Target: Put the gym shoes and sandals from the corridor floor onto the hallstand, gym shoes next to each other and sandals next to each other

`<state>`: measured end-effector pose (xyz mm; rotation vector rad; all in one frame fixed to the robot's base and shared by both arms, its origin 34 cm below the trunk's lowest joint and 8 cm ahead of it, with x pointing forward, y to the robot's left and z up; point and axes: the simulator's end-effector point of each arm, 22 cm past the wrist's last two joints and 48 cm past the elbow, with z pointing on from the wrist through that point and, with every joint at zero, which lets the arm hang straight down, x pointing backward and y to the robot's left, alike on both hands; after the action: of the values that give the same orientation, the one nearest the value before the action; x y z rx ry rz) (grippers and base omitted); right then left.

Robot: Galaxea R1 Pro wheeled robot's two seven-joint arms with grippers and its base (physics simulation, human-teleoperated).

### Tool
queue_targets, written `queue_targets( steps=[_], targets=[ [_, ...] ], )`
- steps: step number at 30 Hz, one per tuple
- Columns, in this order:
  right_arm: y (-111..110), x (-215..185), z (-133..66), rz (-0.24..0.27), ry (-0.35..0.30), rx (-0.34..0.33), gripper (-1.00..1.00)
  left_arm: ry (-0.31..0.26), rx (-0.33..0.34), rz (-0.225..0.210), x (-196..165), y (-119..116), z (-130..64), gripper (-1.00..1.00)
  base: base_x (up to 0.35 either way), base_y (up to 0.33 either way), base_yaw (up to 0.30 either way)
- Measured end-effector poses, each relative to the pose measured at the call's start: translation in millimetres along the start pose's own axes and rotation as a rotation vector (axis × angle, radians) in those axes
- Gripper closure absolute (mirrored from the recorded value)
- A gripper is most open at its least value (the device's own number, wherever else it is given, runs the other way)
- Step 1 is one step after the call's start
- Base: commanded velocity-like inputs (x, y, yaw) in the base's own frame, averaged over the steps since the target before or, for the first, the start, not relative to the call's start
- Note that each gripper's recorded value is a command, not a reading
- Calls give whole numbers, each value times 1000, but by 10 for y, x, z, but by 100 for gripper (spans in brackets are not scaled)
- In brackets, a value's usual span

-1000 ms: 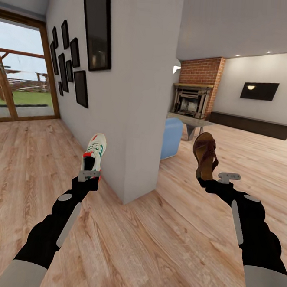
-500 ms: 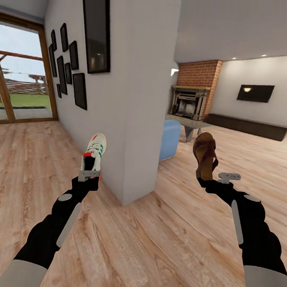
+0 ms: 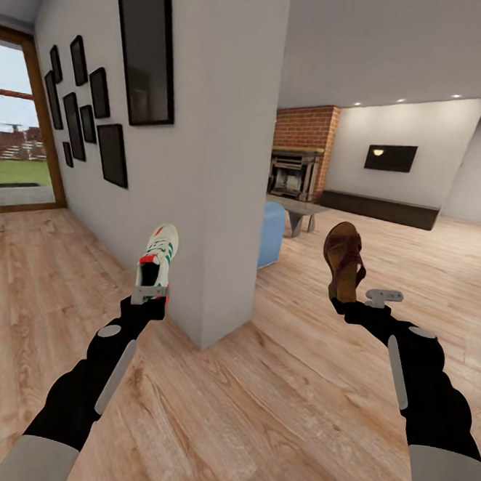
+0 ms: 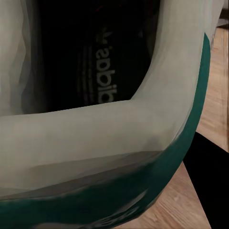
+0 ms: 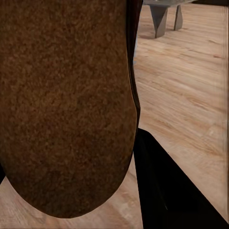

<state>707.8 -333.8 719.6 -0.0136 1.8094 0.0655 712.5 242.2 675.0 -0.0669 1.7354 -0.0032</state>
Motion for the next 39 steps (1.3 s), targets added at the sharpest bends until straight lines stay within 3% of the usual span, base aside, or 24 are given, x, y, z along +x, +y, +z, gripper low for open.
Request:
queue_targets(
  steps=[6, 12, 22, 39],
  targets=[
    [1, -30, -19, -1, -5, 0, 100, -5, 3, 1, -32, -14, -16, 100, 0, 306, -175],
    [1, -33, -21, -1, -6, 0, 100, -3, 37, 21, -11, -204, -29, 100, 0, 306, -49],
    [-1, -33, -22, -1, -5, 1, 100, -1, 59, 38, 4, -323, -40, 100, 0, 304, -270],
    [4, -32, -21, -2, -5, 0, 100, -1, 59, 39, 9, -323, -39, 100, 0, 33, -299]
  ],
)
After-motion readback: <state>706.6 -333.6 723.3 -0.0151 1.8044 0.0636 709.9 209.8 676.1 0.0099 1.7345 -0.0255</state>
